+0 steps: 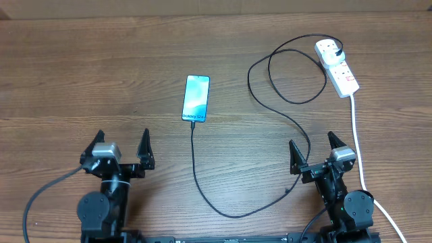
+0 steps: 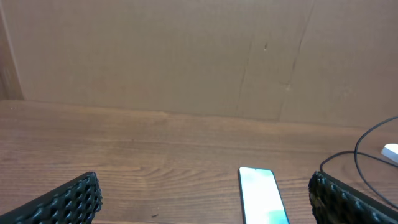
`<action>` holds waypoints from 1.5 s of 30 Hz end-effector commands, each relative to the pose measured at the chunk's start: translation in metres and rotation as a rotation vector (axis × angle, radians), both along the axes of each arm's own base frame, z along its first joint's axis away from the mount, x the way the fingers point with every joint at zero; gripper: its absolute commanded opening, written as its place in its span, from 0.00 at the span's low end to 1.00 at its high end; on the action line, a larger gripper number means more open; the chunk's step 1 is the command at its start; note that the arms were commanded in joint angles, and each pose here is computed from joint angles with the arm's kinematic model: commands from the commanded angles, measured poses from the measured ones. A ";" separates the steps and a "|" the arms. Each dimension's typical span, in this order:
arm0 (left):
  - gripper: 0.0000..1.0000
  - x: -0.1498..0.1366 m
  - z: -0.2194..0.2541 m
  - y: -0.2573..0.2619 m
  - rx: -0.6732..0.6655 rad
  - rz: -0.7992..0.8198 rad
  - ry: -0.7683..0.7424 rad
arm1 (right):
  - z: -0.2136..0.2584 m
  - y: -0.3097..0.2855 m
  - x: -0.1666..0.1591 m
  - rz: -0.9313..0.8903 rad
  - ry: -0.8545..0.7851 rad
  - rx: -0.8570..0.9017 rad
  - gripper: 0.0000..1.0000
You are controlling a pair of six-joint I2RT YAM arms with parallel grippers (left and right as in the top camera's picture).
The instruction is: Plug charger to phone and switch on socket
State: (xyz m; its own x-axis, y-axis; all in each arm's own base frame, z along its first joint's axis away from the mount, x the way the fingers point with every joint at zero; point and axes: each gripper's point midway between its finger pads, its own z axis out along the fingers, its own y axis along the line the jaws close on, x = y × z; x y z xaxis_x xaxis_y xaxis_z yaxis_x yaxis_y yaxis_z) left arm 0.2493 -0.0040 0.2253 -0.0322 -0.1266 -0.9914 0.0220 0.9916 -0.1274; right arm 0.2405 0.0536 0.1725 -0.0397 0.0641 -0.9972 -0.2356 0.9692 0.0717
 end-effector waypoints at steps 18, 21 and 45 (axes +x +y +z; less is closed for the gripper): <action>1.00 -0.003 -0.059 0.006 0.105 0.017 0.007 | -0.003 0.002 0.000 0.009 0.001 0.002 1.00; 1.00 -0.003 -0.069 0.006 0.103 0.015 0.044 | -0.003 0.002 0.000 0.009 0.001 0.002 1.00; 0.99 -0.003 -0.069 0.006 0.103 0.016 0.043 | -0.003 0.002 0.000 0.009 0.001 0.002 1.00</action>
